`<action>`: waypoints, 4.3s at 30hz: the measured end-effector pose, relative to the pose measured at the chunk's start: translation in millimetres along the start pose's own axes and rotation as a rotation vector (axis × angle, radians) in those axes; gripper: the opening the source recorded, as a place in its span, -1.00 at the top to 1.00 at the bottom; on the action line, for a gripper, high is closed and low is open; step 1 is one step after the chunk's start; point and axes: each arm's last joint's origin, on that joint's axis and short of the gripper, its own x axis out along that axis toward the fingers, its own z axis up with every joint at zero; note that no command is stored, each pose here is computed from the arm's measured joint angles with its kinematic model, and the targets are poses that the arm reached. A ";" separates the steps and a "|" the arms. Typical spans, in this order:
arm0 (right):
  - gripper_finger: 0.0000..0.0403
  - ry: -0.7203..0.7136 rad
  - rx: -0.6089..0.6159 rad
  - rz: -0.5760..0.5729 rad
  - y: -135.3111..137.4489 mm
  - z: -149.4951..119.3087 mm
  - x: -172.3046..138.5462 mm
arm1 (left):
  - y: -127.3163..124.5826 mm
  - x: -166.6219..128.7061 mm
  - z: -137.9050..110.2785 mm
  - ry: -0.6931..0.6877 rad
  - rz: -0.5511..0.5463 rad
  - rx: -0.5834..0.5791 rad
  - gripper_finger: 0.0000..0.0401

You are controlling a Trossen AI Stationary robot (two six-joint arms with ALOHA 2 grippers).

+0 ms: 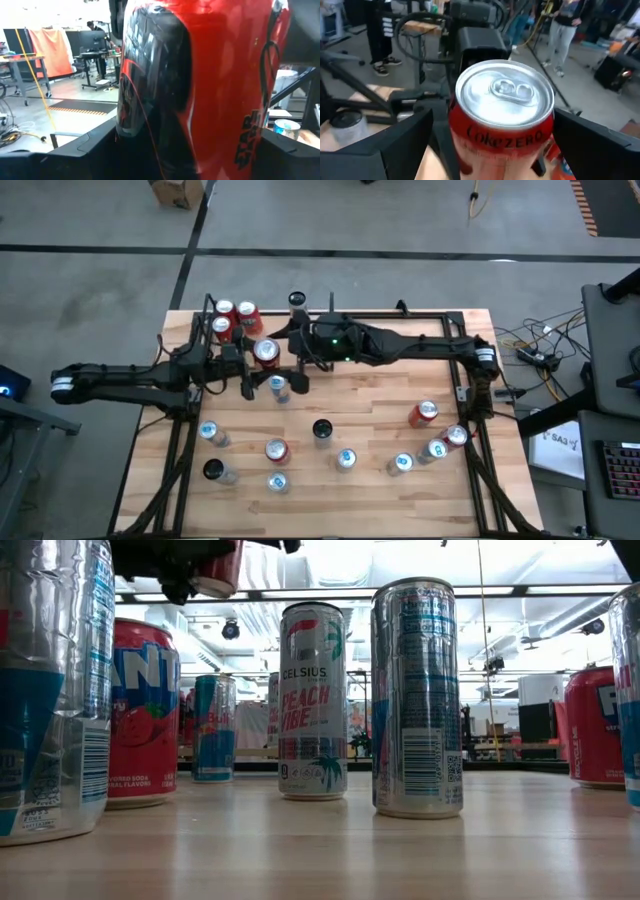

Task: Place canned beverage on shelf
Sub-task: Put the red and black soda can on the shelf aligned with the other red and black soda can

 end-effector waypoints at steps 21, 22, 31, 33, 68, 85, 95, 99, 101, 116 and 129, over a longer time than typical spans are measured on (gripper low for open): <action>-0.45 -0.044 -0.011 -0.008 -1.8 -4.3 10.0 | -0.2 2.2 -0.9 -0.012 0.004 0.003 -0.47; -0.45 -0.044 -0.008 -0.008 -1.8 -4.3 10.0 | -0.1 2.1 -0.8 -0.012 0.004 -0.004 -0.50; -0.45 -0.017 0.008 -0.020 -6.4 -7.8 10.8 | 2.0 -5.2 5.4 -0.032 0.045 0.028 -0.96; -0.45 -0.022 0.014 -0.036 -10.6 -5.0 8.3 | 3.5 -11.2 13.2 -0.015 0.066 0.067 -0.96; -0.45 0.034 0.228 -0.224 -90.3 -115.6 96.3 | 23.1 -94.4 60.0 -0.042 0.410 0.187 -0.64; -0.46 0.196 0.291 -0.307 -92.1 -148.2 103.7 | 23.1 -101.7 49.2 -0.053 0.413 0.190 -0.64; -0.46 0.223 0.302 -0.305 -88.4 -155.9 104.3 | 23.1 -101.5 49.0 -0.051 0.412 0.190 -0.64; -0.46 0.235 0.304 -0.305 -87.6 -160.0 104.3 | 23.1 -101.6 49.0 -0.051 0.412 0.191 -0.64; -0.48 0.240 0.304 -0.305 -87.4 -161.8 104.2 | 23.1 -101.5 48.9 -0.051 0.412 0.191 -0.64; -0.74 0.257 0.331 -0.307 -86.0 -168.4 103.6 | 22.9 -101.2 47.1 -0.032 0.409 0.205 -0.64; -0.74 0.309 0.295 -0.296 -93.4 -113.9 86.5 | 21.4 -94.2 42.6 0.013 0.376 0.202 -0.63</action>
